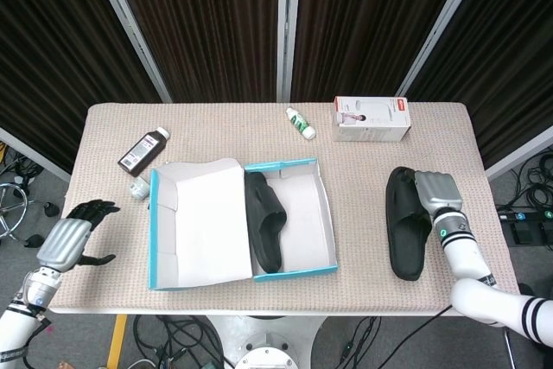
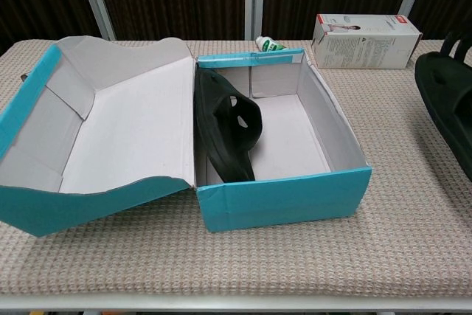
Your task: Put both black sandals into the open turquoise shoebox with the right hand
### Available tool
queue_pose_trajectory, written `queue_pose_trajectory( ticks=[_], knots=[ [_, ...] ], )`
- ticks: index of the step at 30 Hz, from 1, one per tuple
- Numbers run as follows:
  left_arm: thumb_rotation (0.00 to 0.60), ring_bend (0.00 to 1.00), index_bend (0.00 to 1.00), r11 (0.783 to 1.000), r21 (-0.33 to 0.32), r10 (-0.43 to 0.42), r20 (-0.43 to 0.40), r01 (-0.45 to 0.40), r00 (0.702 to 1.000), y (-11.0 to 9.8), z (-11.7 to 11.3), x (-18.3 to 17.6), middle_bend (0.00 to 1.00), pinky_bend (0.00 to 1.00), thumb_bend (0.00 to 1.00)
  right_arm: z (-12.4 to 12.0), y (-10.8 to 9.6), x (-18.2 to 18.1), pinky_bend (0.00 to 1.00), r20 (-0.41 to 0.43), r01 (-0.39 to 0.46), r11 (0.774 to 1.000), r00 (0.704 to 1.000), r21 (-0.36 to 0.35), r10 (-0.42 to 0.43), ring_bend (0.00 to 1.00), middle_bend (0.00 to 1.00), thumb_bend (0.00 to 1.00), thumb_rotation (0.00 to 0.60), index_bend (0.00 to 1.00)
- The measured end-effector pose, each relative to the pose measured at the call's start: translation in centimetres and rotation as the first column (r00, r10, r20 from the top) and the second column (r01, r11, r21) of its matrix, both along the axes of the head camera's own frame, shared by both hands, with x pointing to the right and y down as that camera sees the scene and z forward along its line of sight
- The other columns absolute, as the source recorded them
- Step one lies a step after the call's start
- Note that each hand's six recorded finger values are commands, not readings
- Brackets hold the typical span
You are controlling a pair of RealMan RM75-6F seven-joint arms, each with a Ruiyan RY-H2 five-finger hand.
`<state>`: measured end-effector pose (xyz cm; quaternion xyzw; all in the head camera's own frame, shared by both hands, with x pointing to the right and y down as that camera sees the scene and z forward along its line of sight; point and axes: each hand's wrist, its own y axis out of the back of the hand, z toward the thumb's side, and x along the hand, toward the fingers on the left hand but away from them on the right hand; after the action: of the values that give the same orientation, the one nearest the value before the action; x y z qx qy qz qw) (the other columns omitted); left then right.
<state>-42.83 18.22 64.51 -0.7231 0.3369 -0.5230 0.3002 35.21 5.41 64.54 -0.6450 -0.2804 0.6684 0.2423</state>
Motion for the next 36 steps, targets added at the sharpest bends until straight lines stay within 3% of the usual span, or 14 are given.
queue_pose_trajectory(
  ticks=[4,10,13,20,23,27,36],
  knots=[
    [0.600,0.09,0.19,1.000,0.006,0.000,0.000,0.000,1.000,-0.1,-0.2,0.1,0.15,0.14,0.07,-2.1,-1.3,-1.3,0.46,0.117,-0.026,0.998,0.993,0.063,0.019,0.37,0.55,0.08,0.600,0.32],
    [0.600,0.09,0.19,1.000,0.011,-0.004,-0.003,0.004,1.000,-0.3,-0.4,0.1,0.15,0.14,0.07,-4.4,-3.0,-4.2,0.48,0.321,-0.066,0.989,0.947,0.133,0.020,0.39,0.56,0.08,0.600,0.33],
    [0.600,0.09,0.19,1.000,0.012,-0.005,-0.003,0.005,1.000,-0.3,-0.5,0.1,0.15,0.14,0.07,-4.9,-3.4,-5.8,0.48,0.419,-0.081,0.986,0.908,0.149,0.012,0.39,0.56,0.08,0.600,0.33],
    [0.600,0.09,0.19,1.000,0.019,-0.013,-0.002,0.013,1.000,-0.5,-0.7,-0.1,0.15,0.14,0.07,-3.8,-3.1,-10.0,0.48,0.629,-0.122,0.985,0.777,0.125,0.016,0.39,0.56,0.08,0.600,0.33],
    [0.600,0.09,0.19,1.000,0.020,-0.019,0.000,0.019,1.000,-0.5,-0.7,-0.3,0.15,0.14,0.07,-2.7,-2.7,-11.6,0.48,0.678,-0.120,0.986,0.735,0.113,0.012,0.39,0.56,0.07,0.600,0.33],
    [0.600,0.09,0.19,0.999,0.022,-0.025,0.002,0.025,1.000,-0.4,-0.8,-0.6,0.15,0.14,0.07,-1.1,-2.3,-13.4,0.48,0.713,-0.107,0.990,0.701,0.095,0.007,0.38,0.56,0.07,0.600,0.33],
    [0.600,0.09,0.19,0.999,0.015,-0.038,0.006,0.038,0.999,-0.1,-0.6,-1.2,0.15,0.14,0.07,1.6,-1.6,-15.8,0.48,0.724,-0.057,0.997,0.690,0.055,-0.001,0.38,0.56,0.07,0.600,0.33]
  ],
)
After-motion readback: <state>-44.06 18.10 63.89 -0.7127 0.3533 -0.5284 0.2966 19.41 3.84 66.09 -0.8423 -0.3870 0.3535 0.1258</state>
